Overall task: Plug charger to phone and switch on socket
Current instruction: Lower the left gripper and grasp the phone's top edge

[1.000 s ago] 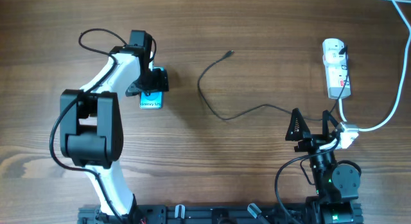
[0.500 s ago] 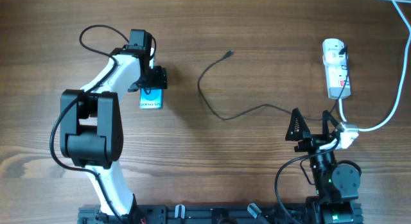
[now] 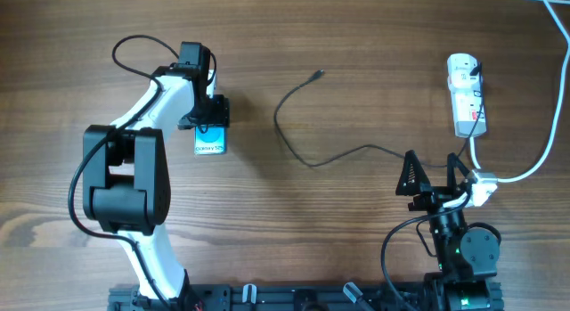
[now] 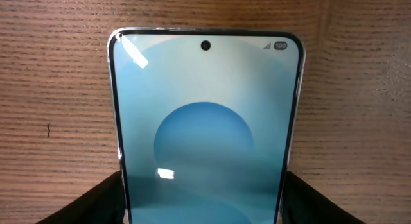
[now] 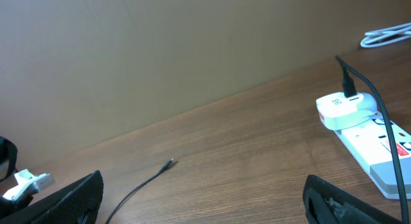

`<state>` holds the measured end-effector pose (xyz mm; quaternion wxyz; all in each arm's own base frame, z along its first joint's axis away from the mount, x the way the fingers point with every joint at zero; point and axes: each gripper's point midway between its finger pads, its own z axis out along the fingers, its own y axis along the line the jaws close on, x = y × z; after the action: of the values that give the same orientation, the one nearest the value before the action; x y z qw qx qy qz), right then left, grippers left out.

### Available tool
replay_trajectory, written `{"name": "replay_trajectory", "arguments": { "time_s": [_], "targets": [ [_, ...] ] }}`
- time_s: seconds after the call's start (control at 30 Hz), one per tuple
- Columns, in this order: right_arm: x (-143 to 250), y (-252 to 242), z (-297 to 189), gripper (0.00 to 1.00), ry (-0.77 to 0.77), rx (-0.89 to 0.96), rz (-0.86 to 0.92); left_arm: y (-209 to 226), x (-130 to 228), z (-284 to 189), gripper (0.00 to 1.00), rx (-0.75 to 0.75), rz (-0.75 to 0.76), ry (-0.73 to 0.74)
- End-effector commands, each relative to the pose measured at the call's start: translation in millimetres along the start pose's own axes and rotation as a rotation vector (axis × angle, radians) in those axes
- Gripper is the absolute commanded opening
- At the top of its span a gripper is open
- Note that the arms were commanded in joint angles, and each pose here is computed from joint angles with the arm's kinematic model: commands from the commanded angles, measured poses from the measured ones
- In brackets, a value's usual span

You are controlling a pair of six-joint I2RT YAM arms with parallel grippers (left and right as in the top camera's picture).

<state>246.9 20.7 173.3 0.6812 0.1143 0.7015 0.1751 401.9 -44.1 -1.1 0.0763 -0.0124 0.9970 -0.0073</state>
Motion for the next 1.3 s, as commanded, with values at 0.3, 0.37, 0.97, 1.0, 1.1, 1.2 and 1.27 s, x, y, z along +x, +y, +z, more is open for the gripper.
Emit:
{"name": "replay_trajectory", "arguments": {
  "time_s": [0.3, 0.37, 0.97, 1.0, 1.1, 1.2, 1.27],
  "targets": [
    [-0.2, -1.5, 0.1, 1.0, -0.005, 0.009, -0.019, -3.7, 24.1, 10.4, 0.77, 0.023, -0.072, 0.088],
    [-0.3, -1.4, 0.1, 1.0, -0.005, 0.009, -0.019, -4.0, 26.5, 10.1, 0.83, 0.025, -0.077, 0.098],
    [-0.2, -1.5, 0.1, 1.0, -0.005, 0.009, -0.019, -7.5, 23.4, 10.3, 0.75, 0.043, -0.12, 0.088],
    [-0.2, -1.5, 0.1, 1.0, -0.005, 0.009, -0.018, -7.2, 24.3, 10.3, 0.76, 0.041, -0.12, 0.091],
    [-0.2, -1.5, 0.1, 1.0, -0.005, 0.009, -0.018, -7.4, 24.7, 10.5, 0.78, 0.039, -0.119, 0.093],
    [-0.2, -1.5, 0.1, 1.0, -0.005, 0.009, -0.018, -7.9, 27.5, 12.2, 0.78, 0.037, -0.117, 0.105],
    [-0.2, -1.5, 0.1, 1.0, -0.005, 0.009, -0.019, -1.7, 29.8, 12.3, 0.75, 0.001, -0.116, 0.111]
  ]
}}
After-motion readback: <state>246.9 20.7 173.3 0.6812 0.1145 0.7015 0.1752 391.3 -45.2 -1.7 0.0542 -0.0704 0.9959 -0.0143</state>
